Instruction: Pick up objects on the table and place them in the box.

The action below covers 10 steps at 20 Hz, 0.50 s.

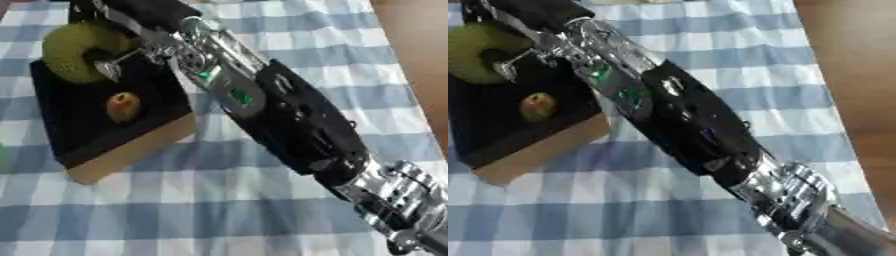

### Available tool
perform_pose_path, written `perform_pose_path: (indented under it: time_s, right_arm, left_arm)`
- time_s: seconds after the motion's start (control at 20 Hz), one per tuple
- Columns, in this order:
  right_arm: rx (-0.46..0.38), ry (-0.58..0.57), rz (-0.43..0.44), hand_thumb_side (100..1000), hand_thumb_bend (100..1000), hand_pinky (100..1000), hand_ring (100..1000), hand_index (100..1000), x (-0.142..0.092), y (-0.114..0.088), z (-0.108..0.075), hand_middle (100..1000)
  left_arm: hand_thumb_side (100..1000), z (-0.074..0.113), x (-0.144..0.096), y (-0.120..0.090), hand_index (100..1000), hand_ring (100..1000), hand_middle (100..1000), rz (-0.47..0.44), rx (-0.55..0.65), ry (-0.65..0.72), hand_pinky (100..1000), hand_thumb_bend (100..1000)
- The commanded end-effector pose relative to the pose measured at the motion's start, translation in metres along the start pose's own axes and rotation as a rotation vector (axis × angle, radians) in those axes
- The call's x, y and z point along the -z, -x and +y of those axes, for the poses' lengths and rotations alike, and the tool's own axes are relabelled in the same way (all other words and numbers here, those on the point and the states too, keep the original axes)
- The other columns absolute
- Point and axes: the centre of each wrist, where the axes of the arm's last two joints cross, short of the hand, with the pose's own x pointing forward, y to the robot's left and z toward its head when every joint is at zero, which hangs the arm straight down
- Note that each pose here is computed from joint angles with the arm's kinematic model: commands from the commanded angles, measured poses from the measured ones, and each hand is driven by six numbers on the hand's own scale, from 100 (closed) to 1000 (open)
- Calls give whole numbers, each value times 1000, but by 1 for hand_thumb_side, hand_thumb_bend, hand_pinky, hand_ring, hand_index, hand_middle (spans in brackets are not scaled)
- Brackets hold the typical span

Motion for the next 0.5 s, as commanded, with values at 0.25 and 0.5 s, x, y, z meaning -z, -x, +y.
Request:
perform_pose_path:
  time_s: [0.25, 0.5]
  right_arm:
    - [-38, -30, 9, 100, 100, 805, 759, 815, 6, 5, 13, 718]
    - [-137, -28, -9, 325, 215, 869, 868, 900, 4, 2, -1, 832]
  left_arm:
    - [889, 3, 8, -6, 914, 877, 848, -36, -5, 5, 834, 622]
    - [889, 3, 7, -5, 914, 876, 848, -32, -3, 10, 834, 623]
